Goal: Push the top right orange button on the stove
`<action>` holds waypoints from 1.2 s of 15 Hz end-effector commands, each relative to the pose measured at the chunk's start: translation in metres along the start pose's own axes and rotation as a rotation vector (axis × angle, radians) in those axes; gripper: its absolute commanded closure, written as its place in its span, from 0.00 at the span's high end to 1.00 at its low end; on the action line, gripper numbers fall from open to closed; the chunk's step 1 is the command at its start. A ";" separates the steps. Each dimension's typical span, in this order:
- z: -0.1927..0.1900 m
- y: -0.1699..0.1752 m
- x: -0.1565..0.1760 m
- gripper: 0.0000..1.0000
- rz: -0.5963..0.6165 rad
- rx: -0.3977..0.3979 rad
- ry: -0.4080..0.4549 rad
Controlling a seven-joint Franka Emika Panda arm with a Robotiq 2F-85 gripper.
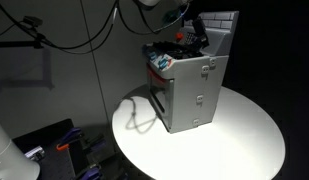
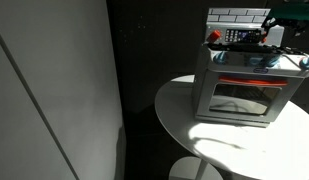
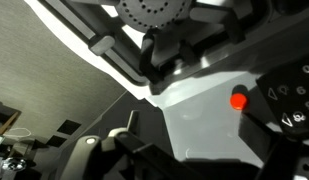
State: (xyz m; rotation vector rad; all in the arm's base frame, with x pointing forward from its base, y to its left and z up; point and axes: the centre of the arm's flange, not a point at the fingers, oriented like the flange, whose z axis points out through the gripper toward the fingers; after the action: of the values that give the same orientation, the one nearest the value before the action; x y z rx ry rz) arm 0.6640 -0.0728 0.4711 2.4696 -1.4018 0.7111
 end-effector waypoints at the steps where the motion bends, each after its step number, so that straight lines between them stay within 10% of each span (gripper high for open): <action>1: 0.007 -0.015 0.016 1.00 0.043 0.000 0.041; 18: -0.042 0.067 -0.018 1.00 -0.041 -0.002 -0.033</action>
State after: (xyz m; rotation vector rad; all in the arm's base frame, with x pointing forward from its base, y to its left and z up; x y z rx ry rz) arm 0.6253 -0.0778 0.4909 2.4730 -1.4132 0.7062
